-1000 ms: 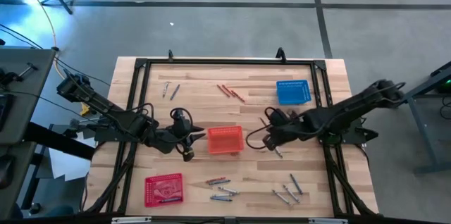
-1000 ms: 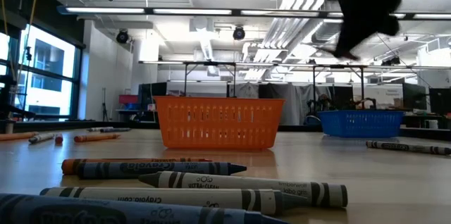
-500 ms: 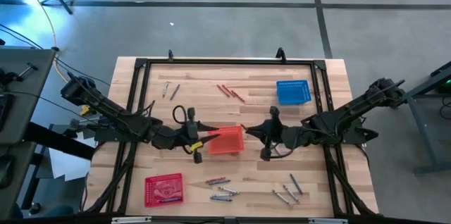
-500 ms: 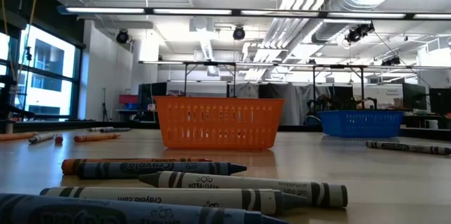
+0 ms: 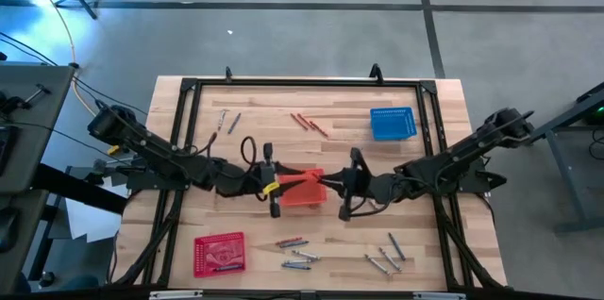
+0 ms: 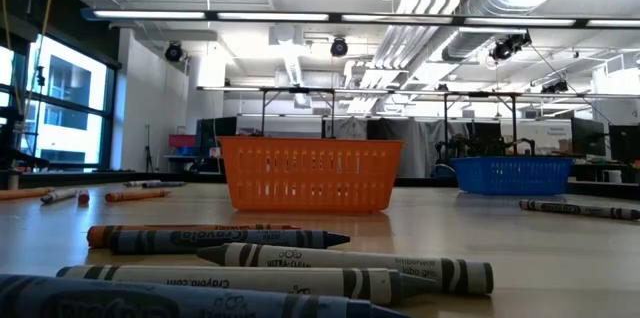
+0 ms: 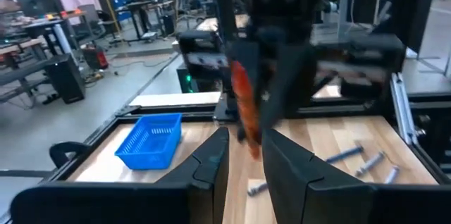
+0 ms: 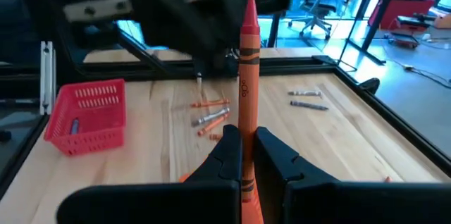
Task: Sort crayons
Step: Put the orange crayon into the orange bin
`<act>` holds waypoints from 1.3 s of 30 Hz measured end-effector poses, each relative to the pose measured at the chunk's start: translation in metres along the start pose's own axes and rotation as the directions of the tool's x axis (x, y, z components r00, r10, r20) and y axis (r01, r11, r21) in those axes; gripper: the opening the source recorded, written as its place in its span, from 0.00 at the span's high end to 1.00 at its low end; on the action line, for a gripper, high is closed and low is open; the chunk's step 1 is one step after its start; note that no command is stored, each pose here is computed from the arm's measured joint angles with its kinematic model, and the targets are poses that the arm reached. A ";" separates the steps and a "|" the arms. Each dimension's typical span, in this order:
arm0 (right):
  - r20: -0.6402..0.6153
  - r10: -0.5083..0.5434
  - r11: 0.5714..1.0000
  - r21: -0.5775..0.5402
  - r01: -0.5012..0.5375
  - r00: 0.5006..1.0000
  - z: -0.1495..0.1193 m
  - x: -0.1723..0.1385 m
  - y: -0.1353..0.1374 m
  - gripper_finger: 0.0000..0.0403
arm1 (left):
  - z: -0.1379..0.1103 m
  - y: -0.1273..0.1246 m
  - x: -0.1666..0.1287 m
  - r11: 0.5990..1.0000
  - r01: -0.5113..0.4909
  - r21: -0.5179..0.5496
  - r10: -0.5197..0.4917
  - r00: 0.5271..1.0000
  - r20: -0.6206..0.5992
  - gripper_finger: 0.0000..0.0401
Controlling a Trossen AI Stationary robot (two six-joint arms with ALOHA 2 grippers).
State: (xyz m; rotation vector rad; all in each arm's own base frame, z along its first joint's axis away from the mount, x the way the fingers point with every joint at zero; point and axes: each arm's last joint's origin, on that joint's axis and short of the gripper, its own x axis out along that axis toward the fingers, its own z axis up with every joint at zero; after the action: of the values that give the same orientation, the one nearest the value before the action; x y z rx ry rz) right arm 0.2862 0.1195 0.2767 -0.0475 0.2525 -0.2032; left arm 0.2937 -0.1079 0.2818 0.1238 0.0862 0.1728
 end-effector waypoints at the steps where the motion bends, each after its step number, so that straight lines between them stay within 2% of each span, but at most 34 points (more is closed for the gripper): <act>1: -0.002 0.000 1.000 -0.002 0.000 1.000 -0.001 0.002 0.001 0.99 | 0.000 0.001 0.001 1.000 -0.005 -0.002 0.005 1.000 -0.001 0.81; 5: -0.003 0.003 1.000 -0.003 -0.003 1.000 -0.003 0.004 0.003 0.99 | 0.001 0.003 0.002 1.000 -0.002 -0.007 0.002 1.000 0.007 0.81; 10: 0.009 0.004 1.000 0.005 -0.004 1.000 -0.002 0.004 0.003 0.99 | 0.001 0.001 0.002 0.998 0.065 -0.007 -0.065 0.998 0.018 0.81; 16: 0.020 0.005 1.000 0.012 -0.006 1.000 -0.001 0.004 0.003 0.99 | 0.003 0.003 0.003 0.999 0.029 -0.016 -0.029 0.999 0.029 0.81; 30: 0.052 0.039 0.999 0.002 -0.039 0.998 0.004 0.007 -0.001 0.99 | 0.004 0.006 0.004 0.999 0.045 -0.009 -0.045 0.998 0.046 0.67; 39: 0.065 0.069 0.997 0.020 -0.071 0.995 0.007 0.014 -0.010 0.99 | 0.007 0.006 0.004 0.999 0.044 -0.025 -0.042 0.996 0.075 0.65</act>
State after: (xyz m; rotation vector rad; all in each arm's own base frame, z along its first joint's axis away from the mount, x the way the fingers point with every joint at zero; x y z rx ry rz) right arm 0.2994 0.1069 0.2808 -0.0233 0.1870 -0.1345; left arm 0.2974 -0.1016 0.2893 0.1019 0.0127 0.1258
